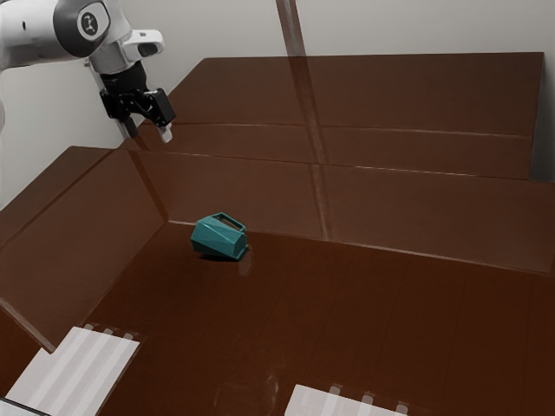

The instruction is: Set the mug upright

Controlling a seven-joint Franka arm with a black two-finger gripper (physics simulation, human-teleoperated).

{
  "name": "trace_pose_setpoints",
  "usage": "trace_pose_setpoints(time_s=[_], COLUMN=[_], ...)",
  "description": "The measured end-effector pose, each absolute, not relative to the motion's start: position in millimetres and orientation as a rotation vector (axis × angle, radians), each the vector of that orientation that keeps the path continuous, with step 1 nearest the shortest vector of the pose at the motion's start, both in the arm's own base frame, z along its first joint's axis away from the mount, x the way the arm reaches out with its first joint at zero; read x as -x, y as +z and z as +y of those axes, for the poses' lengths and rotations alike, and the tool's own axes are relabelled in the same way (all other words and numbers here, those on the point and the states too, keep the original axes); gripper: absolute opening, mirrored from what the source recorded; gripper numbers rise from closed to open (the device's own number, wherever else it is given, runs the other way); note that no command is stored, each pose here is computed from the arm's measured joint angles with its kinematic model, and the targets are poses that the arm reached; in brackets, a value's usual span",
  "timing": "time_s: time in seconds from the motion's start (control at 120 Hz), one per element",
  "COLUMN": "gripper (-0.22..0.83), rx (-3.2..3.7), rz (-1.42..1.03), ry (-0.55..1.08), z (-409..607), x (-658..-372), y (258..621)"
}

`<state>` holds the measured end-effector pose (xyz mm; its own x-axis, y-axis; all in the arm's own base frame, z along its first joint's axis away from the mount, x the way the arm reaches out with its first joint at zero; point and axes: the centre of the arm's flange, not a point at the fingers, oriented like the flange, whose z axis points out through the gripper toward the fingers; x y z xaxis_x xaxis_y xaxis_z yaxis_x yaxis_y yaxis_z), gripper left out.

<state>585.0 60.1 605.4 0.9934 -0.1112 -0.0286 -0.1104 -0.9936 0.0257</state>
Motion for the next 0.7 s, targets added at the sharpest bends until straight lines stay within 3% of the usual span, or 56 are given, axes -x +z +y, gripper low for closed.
trace_pose_setpoints(time_s=[0.417,0.542,0.7], gripper=[0.62,0.61,0.62], rx=[-3.086,-2.955,-2.738], rz=[-0.115,-0.015,0.085], ry=[-0.049,-0.034,-0.034], z=[71,105,155], x=[-594,-606,-622], y=[593,570,516])
